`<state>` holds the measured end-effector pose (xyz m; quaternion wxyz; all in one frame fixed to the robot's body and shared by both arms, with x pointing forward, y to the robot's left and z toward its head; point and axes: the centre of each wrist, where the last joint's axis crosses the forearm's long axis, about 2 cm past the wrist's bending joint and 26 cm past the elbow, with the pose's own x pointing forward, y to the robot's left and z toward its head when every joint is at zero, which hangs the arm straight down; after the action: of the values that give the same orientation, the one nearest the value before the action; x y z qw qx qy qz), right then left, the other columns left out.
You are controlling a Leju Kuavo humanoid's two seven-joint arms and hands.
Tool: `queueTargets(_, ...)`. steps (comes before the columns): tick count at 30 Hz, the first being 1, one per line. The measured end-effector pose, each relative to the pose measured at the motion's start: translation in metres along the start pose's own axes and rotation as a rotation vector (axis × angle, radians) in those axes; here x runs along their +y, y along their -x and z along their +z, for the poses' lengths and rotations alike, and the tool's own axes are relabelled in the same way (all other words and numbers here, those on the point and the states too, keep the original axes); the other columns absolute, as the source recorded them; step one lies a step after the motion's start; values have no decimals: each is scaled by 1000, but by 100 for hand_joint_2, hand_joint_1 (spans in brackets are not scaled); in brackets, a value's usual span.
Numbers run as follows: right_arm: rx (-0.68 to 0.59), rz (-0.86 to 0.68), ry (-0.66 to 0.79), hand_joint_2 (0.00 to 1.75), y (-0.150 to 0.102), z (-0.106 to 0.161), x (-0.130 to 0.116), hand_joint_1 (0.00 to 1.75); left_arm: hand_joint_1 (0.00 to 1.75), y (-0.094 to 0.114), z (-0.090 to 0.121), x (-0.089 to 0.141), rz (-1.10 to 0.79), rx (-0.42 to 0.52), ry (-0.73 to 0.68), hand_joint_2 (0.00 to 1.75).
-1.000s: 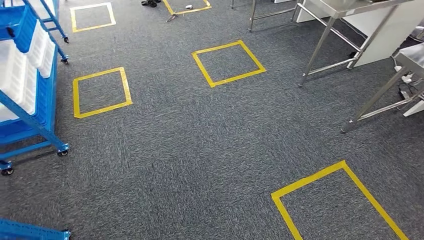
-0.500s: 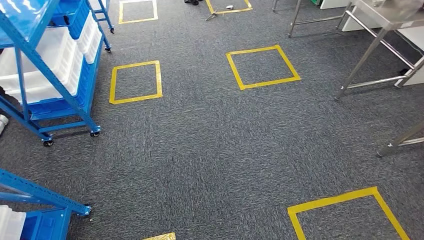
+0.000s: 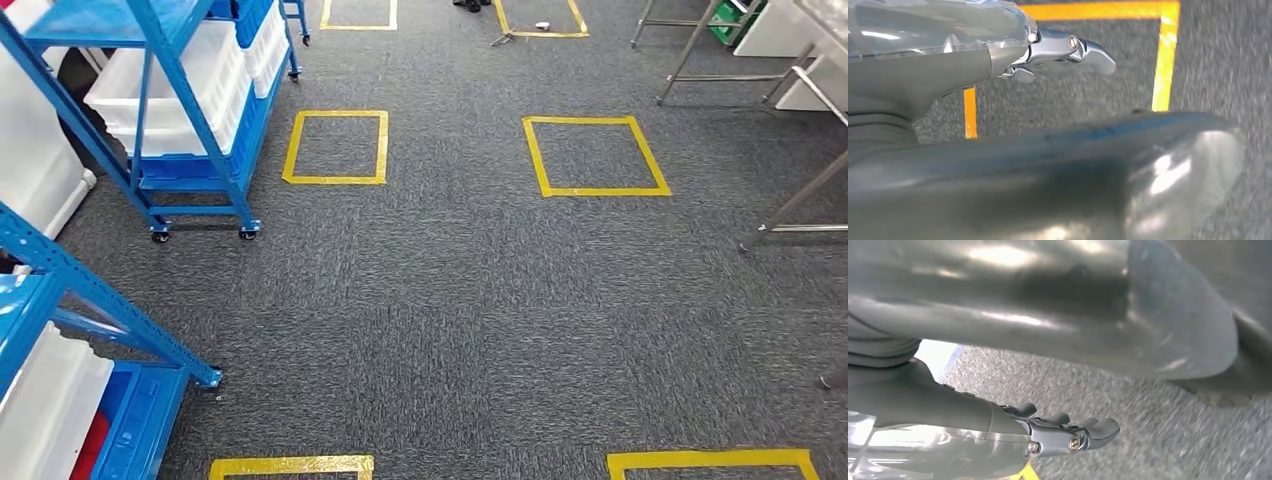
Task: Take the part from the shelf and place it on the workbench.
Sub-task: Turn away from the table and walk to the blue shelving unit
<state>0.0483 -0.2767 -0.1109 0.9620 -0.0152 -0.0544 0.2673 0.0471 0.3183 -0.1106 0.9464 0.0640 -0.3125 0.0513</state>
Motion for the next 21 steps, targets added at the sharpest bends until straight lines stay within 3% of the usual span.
queueTargets(21, -2, 14, -18, 0, -4, 0, 7, 0, 0, 3, 1, 10, -12, 0, -24, 0)
